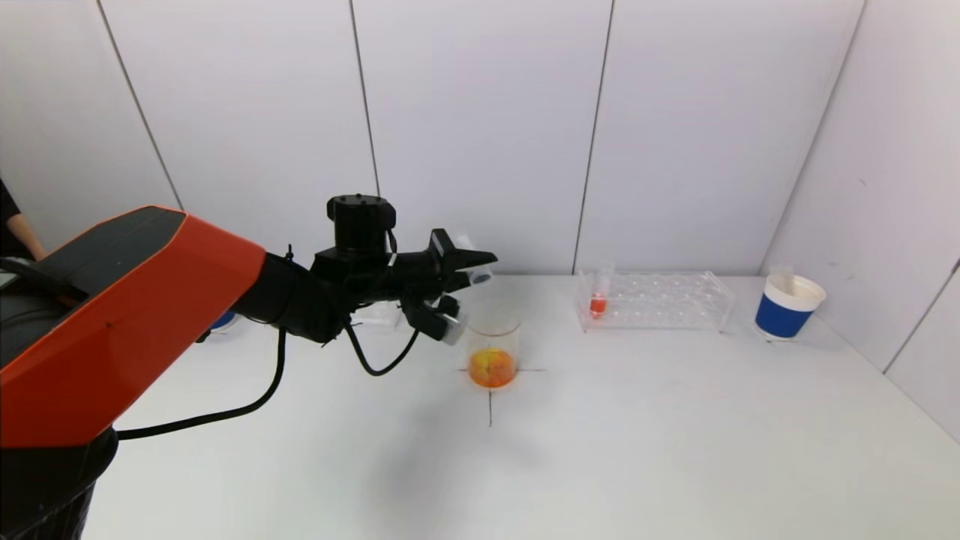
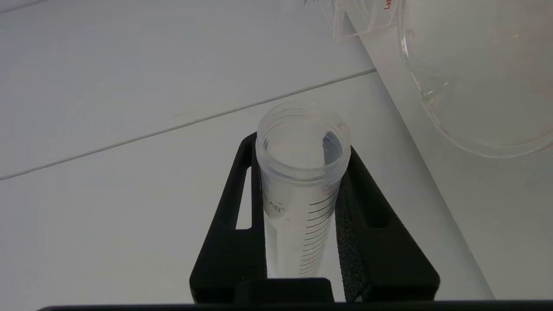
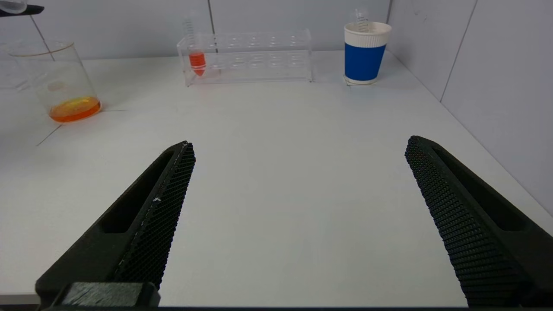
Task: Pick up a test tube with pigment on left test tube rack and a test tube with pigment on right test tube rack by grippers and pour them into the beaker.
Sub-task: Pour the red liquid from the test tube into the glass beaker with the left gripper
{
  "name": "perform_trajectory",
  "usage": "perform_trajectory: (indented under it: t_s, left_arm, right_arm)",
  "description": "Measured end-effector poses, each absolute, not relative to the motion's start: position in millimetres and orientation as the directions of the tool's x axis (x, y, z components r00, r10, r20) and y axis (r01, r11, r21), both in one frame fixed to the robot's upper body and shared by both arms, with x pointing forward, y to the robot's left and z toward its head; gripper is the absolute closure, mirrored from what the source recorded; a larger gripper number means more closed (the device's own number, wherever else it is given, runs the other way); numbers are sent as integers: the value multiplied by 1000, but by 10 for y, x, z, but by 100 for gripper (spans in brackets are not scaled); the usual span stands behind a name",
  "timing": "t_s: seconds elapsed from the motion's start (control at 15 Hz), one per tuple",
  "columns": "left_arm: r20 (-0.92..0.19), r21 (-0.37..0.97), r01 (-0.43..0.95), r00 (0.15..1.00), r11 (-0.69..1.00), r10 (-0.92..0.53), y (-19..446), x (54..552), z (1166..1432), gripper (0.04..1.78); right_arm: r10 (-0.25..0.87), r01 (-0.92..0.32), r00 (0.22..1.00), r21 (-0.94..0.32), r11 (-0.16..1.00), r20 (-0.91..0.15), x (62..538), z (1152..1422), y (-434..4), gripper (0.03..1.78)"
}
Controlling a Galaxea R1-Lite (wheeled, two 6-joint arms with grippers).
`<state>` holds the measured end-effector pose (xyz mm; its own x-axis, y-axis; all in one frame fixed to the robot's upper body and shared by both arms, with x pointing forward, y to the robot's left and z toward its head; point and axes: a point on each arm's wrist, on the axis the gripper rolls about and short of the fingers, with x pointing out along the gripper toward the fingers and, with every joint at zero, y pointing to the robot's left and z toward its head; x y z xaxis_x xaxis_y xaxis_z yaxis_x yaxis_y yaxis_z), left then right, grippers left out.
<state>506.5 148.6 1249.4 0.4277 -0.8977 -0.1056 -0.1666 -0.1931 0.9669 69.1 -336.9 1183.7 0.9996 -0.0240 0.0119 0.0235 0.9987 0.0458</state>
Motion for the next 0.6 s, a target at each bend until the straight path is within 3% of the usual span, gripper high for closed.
perform_trajectory:
  t_s: [0.6]
  left_arm:
    - [-100, 979, -118, 431, -166, -897, 1453, 5052, 12492, 135]
  right_arm:
    - [-24, 24, 1000, 46, 999, 12, 691, 11837, -3369, 4]
